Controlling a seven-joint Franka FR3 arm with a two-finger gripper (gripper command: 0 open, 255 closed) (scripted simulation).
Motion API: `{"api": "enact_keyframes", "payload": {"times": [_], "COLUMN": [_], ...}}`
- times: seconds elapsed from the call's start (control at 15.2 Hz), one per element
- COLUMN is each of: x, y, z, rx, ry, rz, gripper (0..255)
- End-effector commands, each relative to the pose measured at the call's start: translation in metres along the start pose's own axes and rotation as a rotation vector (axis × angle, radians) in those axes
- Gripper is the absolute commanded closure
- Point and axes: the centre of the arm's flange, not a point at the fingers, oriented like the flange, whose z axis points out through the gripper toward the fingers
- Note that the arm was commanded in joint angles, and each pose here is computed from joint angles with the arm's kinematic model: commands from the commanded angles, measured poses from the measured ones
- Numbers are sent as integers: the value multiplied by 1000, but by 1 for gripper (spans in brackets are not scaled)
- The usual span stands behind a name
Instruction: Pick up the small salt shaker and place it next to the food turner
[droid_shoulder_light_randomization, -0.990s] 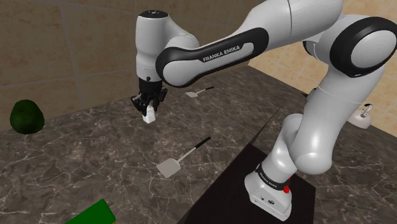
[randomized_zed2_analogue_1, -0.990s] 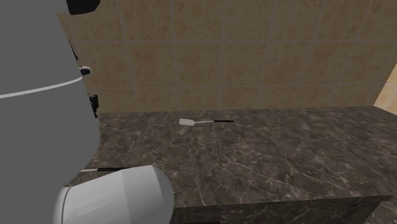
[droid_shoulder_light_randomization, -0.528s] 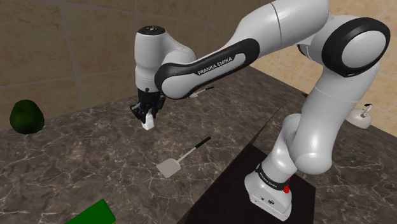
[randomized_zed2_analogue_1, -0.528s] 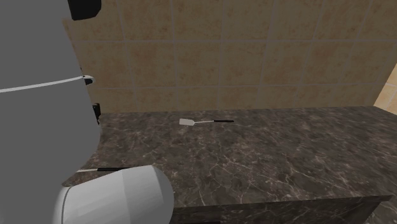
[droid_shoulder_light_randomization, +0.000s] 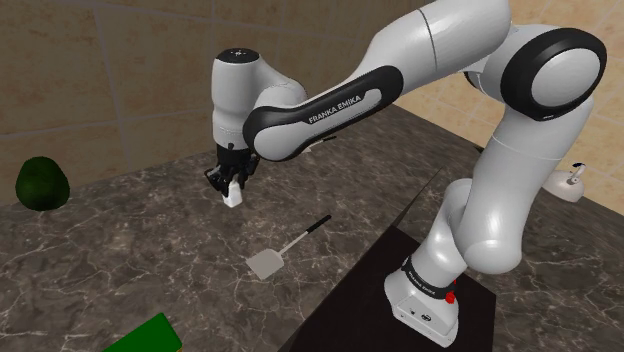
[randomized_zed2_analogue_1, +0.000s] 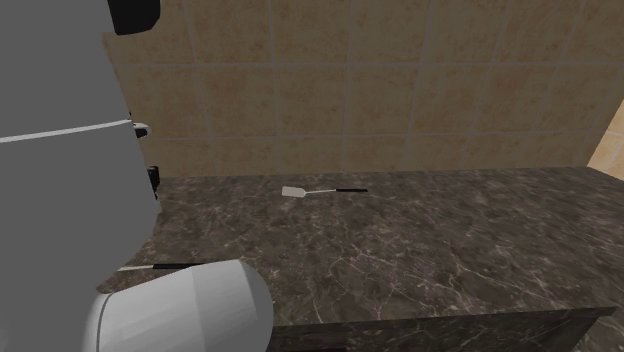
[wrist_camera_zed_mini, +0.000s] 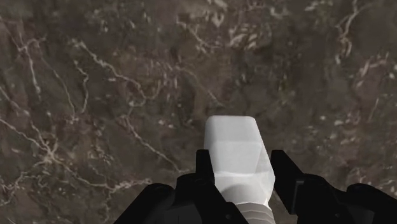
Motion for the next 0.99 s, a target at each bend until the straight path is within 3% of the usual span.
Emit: {"api": "enact_keyframes", "payload": {"times": [0.0, 0.07, 0.4, 0.66, 0.92], "x": [0, 0, 0, 0, 0], "y": [0, 0, 0, 0, 0], "z": [0, 0, 0, -50, -50], "rx": [0, 0, 0, 0, 0], "ry": [0, 0, 0, 0, 0], "rz": [0, 0, 0, 0, 0], "gripper": [255, 0, 0, 0, 0]}}
